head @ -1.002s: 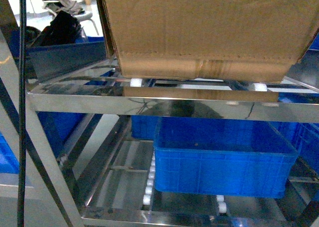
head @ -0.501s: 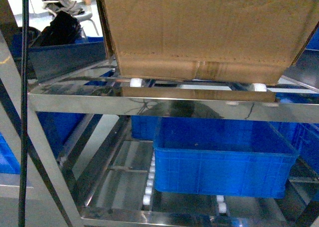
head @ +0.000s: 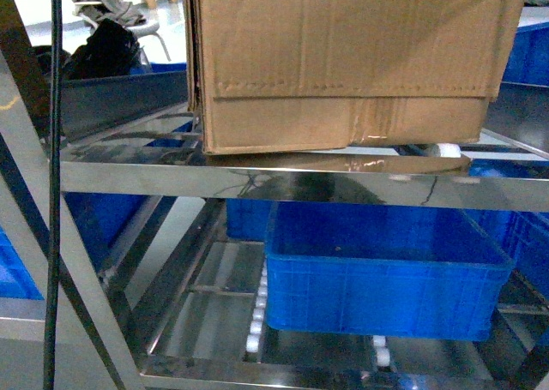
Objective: Sort boxes to right shelf from conveyor
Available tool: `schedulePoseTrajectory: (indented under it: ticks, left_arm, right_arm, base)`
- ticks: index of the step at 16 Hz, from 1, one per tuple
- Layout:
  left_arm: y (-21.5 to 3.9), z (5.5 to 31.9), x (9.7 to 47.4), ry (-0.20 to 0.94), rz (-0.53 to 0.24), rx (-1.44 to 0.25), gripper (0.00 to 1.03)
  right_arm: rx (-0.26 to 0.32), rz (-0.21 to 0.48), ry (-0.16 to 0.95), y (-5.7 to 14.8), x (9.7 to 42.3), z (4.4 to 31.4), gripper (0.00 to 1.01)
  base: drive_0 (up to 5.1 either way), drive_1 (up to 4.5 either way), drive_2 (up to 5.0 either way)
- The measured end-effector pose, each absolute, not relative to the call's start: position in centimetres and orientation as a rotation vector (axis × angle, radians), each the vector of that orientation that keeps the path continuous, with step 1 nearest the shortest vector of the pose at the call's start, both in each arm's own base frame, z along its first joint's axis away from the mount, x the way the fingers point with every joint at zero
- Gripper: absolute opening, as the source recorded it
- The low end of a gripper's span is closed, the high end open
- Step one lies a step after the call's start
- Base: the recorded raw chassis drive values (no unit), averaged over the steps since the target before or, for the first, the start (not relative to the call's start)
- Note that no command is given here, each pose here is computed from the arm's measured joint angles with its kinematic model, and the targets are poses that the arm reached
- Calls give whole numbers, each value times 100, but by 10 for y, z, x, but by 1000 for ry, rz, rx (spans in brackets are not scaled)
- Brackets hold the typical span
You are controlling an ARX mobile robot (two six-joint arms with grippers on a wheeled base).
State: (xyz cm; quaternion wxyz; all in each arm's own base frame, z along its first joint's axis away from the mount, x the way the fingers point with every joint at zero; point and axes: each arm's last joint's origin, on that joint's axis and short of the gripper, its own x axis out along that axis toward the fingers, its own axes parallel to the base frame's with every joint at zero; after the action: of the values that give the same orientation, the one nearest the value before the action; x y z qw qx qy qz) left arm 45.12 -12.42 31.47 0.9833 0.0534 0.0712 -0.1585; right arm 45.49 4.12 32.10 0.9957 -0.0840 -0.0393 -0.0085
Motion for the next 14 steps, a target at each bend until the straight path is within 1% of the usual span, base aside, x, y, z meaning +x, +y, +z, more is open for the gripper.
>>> schedulePoseTrajectory:
  ticks: [1, 7, 10, 11, 13, 14]
  left_arm:
    - [-124, 315, 451, 143, -328, 96, 98]
    - [-129, 315, 442, 110, -367, 86, 98]
    - [-126, 324, 431, 93, -377, 32, 98]
    - [-127, 327, 431, 92, -380, 22, 98]
    - [-127, 332, 432, 129, -395, -21, 98]
    - [-128, 337, 433, 126, -400, -41, 98]
  right_arm:
    - [-163, -17, -98, 41, 454, 323, 97]
    - [-152, -24, -129, 39, 432, 317, 98]
    - [-120, -15, -195, 39, 421, 323, 98]
    - [-105, -9, -189, 40, 420, 323, 98]
    - [-100, -6, -191, 41, 420, 322, 98]
    - [-100, -5, -202, 41, 419, 323, 98]
  base:
    - [0, 0, 0]
    - [0, 0, 0]
    - [0, 0, 0]
    - [0, 0, 0]
    - [0, 0, 0]
    - [0, 0, 0]
